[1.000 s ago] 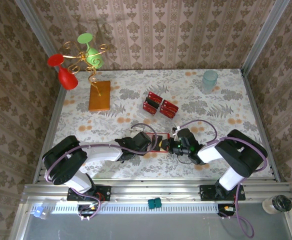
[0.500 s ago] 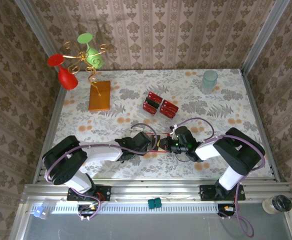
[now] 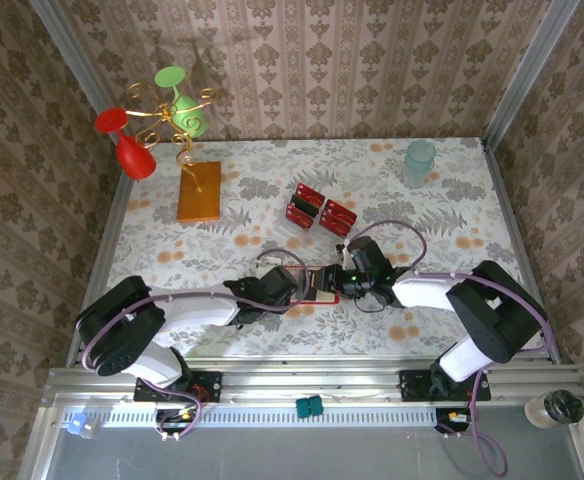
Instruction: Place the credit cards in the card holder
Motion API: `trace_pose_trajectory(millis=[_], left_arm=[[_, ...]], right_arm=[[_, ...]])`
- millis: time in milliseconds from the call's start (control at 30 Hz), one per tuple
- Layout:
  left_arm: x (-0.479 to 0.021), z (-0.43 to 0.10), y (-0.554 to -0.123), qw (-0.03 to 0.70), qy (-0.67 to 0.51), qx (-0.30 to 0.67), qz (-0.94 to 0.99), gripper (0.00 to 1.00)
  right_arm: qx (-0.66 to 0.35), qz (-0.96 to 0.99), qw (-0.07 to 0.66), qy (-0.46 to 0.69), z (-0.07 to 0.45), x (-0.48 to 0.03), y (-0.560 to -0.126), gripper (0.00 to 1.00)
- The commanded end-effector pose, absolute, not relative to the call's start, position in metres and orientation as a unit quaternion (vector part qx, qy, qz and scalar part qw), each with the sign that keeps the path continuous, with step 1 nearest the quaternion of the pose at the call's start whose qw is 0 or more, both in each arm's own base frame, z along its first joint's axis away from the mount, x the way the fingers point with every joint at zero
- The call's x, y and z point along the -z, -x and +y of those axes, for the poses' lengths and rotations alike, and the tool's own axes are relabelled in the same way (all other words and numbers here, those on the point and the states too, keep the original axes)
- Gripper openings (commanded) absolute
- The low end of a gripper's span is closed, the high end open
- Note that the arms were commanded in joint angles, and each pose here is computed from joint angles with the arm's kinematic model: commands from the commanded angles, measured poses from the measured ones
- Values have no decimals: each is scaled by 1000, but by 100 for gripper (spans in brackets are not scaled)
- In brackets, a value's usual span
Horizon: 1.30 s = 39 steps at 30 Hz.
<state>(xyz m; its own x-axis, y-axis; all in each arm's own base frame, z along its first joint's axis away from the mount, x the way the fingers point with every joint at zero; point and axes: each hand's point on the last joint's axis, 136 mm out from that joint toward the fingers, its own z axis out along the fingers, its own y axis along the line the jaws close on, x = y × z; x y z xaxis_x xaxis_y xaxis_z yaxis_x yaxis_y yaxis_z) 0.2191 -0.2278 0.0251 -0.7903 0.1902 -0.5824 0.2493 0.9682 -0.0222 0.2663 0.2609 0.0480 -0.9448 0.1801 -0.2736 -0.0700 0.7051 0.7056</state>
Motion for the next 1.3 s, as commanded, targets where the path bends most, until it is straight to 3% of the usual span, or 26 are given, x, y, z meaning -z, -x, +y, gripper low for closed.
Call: trace_pose_trajectory(millis=[0, 133, 333, 1033, 1267], left_arm=[[-25, -213, -217, 303, -105, 32, 947, 68], [-23, -210, -218, 303, -100, 32, 947, 68], [-18, -211, -220, 300, -100, 34, 948, 68], [-23, -214, -222, 304, -97, 47, 946, 68], [-42, -198, -231, 317, -76, 42, 945, 69]], right_arm=[[-341, 929, 147, -1, 253, -50, -261, 40], [-333, 933, 138, 12, 260, -51, -268, 24], [-316, 941, 122, 20, 266, -41, -272, 20], [-308, 946, 91, 49, 305, -26, -278, 16], [-304, 942, 131, 54, 297, -59, -281, 24]])
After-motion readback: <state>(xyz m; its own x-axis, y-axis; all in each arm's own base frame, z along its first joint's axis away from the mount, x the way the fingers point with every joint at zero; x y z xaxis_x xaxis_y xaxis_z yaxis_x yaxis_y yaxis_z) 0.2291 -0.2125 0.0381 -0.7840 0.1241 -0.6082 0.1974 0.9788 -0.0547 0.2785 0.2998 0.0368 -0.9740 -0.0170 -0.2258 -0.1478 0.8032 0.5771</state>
